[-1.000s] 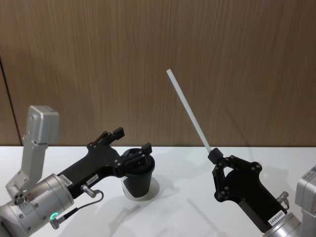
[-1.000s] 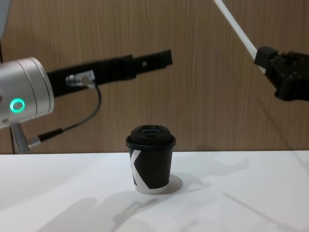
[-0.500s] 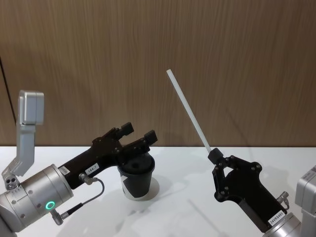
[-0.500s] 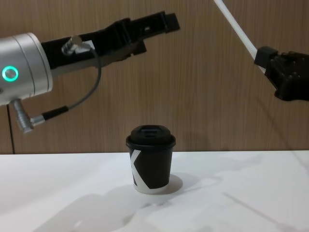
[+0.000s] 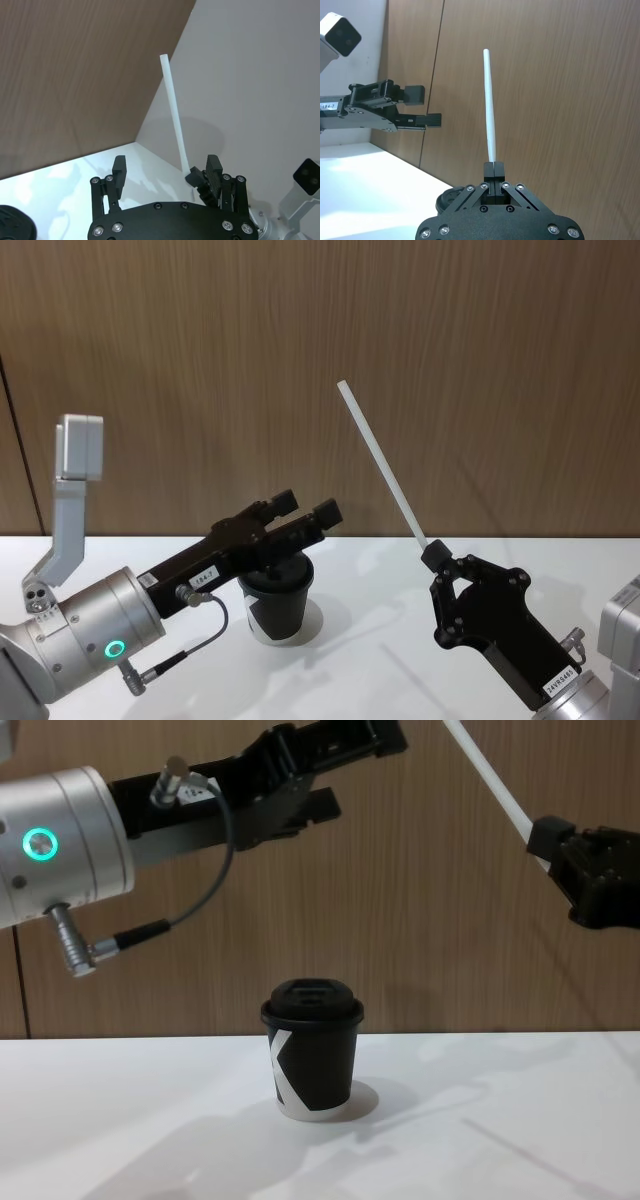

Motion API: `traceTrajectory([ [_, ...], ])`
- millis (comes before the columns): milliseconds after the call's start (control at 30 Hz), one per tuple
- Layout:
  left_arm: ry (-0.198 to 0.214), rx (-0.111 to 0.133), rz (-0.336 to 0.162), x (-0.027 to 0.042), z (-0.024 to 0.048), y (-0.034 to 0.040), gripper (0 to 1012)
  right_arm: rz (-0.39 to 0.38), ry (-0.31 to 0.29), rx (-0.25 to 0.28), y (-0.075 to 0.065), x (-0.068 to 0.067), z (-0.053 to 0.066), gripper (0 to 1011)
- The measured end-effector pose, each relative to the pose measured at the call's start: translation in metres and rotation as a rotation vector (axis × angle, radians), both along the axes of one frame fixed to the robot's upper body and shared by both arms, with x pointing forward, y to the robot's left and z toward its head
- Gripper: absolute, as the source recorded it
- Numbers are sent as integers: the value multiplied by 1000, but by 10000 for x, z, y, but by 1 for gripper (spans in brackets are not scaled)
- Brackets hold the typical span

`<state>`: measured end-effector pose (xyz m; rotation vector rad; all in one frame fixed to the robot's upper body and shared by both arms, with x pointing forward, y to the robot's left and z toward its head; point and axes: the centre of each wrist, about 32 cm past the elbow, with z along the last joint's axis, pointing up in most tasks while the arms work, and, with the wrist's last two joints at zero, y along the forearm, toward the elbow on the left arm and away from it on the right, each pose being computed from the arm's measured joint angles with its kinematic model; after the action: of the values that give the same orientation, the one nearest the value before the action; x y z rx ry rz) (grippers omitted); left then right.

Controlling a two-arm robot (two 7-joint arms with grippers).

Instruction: Pick up the straw with one hand, pass it to the other hand, and insert it into the cup.

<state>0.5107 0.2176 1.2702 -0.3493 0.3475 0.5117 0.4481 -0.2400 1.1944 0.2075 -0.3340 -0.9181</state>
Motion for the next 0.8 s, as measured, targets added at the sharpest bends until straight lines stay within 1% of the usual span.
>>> traceTrajectory([
  [200, 14, -13, -24, 16, 5, -69, 1003, 0, 0, 0, 0, 0, 0, 2],
  [233, 18, -16, -29, 24, 3, -91, 1003, 0, 0, 0, 0, 0, 0, 2],
  [400, 31, -30, -35, 55, -2, -151, 1003, 0, 0, 0, 0, 0, 0, 2],
  [500, 42, -44, -38, 95, -2, -209, 1003, 0, 0, 0, 0, 0, 0, 2],
  [600, 47, -51, -39, 119, -1, -246, 1003, 0, 0, 0, 0, 0, 0, 1],
  [800, 56, -66, -49, 188, 6, -344, 1004, 0, 0, 0, 0, 0, 0, 1],
])
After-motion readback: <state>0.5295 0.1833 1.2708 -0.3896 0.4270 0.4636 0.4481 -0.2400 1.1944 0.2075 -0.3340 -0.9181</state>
